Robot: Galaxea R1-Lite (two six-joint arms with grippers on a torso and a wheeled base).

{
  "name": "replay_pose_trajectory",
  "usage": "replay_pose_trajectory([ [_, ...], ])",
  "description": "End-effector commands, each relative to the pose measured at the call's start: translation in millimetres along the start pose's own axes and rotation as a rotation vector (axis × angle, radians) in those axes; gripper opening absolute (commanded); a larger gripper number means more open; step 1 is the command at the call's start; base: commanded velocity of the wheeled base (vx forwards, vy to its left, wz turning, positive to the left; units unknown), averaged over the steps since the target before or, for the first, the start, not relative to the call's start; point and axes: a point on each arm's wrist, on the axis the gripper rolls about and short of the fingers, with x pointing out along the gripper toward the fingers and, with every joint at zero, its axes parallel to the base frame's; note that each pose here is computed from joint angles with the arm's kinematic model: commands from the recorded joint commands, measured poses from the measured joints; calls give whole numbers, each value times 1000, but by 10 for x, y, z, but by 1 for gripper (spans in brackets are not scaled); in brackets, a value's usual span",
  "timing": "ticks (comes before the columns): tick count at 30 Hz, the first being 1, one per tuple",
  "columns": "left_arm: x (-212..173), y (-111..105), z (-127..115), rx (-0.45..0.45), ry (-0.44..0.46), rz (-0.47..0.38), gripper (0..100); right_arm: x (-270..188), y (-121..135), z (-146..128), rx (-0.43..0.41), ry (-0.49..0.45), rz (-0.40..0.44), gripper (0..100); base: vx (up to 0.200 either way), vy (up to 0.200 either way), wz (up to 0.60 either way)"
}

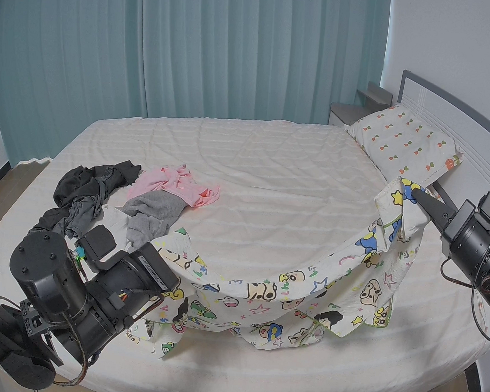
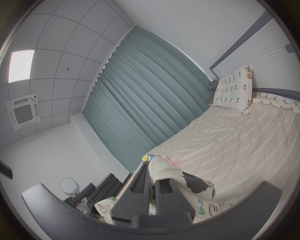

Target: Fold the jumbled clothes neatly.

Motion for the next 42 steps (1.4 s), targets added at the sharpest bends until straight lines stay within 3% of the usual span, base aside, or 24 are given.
replay_pose_trajectory([
  [1, 3, 0, -3, 0, 1, 0, 0, 3, -1, -4, 0, 2, 0, 0, 0, -200, 0],
  [13, -3, 3, -10, 1, 4, 1, 0, 4, -3, -12, 2, 6, 0, 0, 0, -50, 0],
  [23, -66, -37, 72, -4, -22, -23, 0, 0, 42, 51, 1, -17, 23, 0, -200, 0, 0],
  [28, -161, -120, 201, 36, -66, -66, 0, -100, 247, 250, -30, -88, 106, 0, -200, 0, 0],
  [38, -385, -237, 392, 22, -128, -136, 0, -421, 468, 374, -53, -108, 228, 0, -180, 0, 0],
  [42, -552, -300, 447, 23, -97, -156, 0, -514, 520, 431, -59, -108, 287, 0, 0, 0, 0],
])
